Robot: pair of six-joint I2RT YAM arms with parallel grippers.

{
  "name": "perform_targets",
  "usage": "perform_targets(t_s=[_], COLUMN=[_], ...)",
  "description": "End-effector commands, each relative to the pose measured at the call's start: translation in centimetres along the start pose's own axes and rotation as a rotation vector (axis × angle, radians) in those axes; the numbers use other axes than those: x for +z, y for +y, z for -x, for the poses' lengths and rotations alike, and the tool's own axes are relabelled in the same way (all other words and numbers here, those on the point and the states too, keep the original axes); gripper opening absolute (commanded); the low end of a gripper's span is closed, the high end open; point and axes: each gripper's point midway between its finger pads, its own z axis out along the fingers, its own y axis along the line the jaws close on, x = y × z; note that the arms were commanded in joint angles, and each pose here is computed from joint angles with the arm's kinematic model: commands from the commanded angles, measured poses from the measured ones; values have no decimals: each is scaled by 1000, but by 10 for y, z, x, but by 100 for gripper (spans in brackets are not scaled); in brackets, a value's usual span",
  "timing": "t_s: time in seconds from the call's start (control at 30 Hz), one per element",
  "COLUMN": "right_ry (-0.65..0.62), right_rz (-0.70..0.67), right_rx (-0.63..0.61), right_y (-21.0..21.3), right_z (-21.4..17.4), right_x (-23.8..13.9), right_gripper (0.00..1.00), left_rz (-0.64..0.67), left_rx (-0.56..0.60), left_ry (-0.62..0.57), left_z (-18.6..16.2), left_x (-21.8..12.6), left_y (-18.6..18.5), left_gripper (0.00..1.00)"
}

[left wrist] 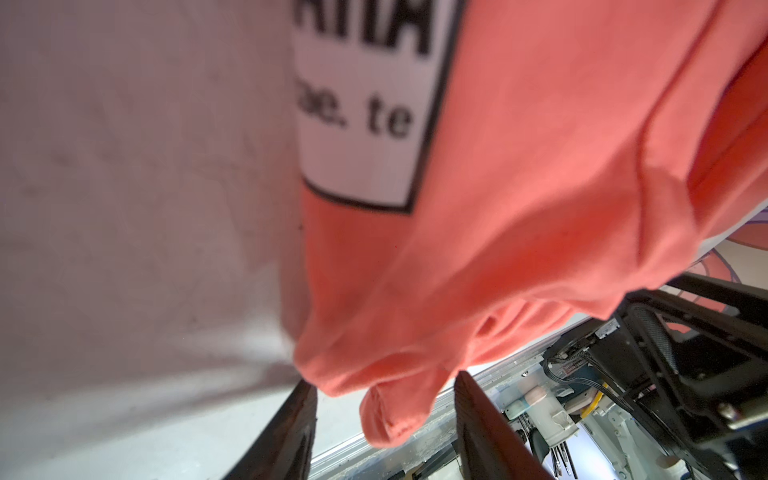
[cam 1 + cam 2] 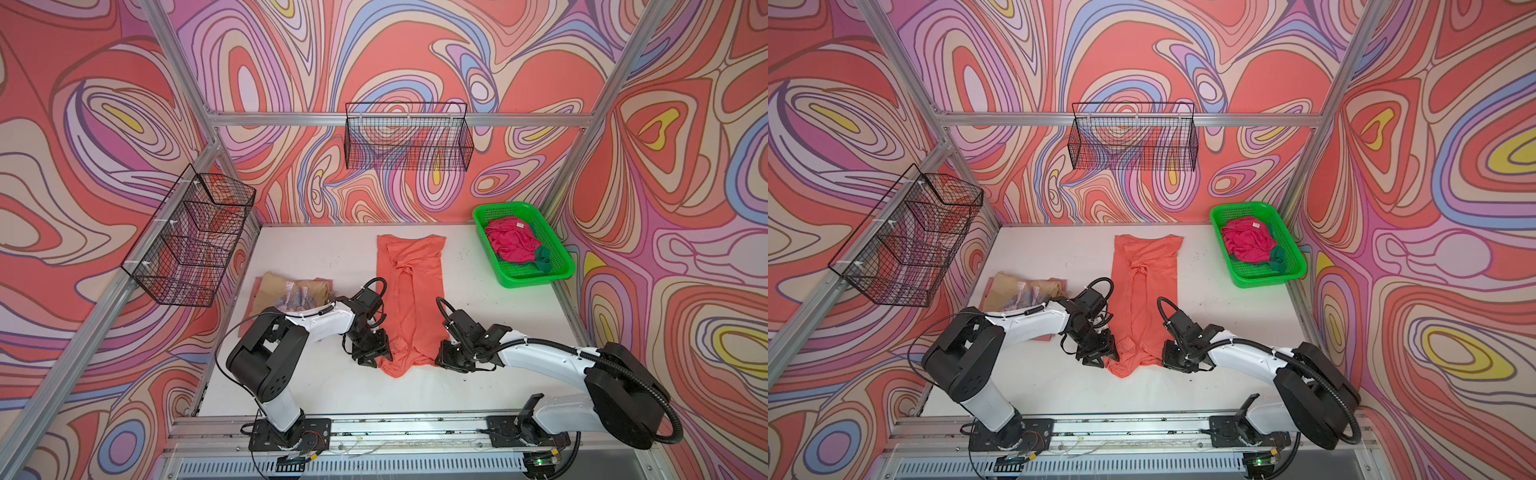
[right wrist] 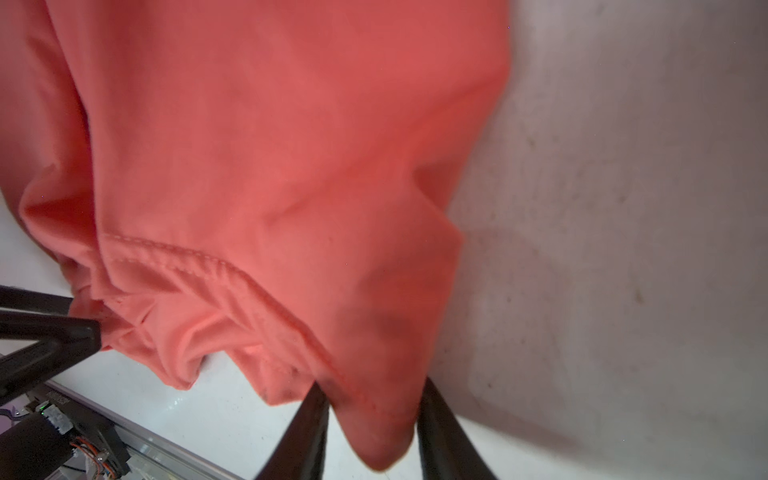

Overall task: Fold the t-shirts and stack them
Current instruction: 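Lift the near end of the coral strip with both grippers, then fold the held end away from the robot over the strip with both grippers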

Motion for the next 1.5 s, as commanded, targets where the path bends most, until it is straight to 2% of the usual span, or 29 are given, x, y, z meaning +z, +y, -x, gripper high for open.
perform_targets(t_s=[0.0, 0.3, 0.4, 0.57, 0.97, 1.2, 1.47], right_ry=[9, -9, -22, -49, -114, -177, -242], right_rz=[-23, -16, -2, 10, 30, 46, 99], right_rx=[10, -10, -19, -29, -68, -69, -98], right_y=[-8, -3, 1, 8, 26, 34, 54], right_z=[-3, 0, 2, 7, 22, 59, 126], right_x=[5, -6, -12, -25, -56, -80, -103], right_gripper=[29, 5, 0, 0, 0, 0, 0], left_rz=[93, 76, 53, 5, -9, -50, -64], left_rx=[-18, 4, 8, 20, 51, 58, 78], left_ry=[-20, -40, -50, -67, -117, -164, -209], left_z=[7, 10, 9, 2, -7, 16, 64], left_x=[16, 6, -1, -17, -58, -85, -108], left_y=[22, 12, 5, -9, -25, -42, -68], left_gripper=[45, 23, 14, 0, 0, 0, 0])
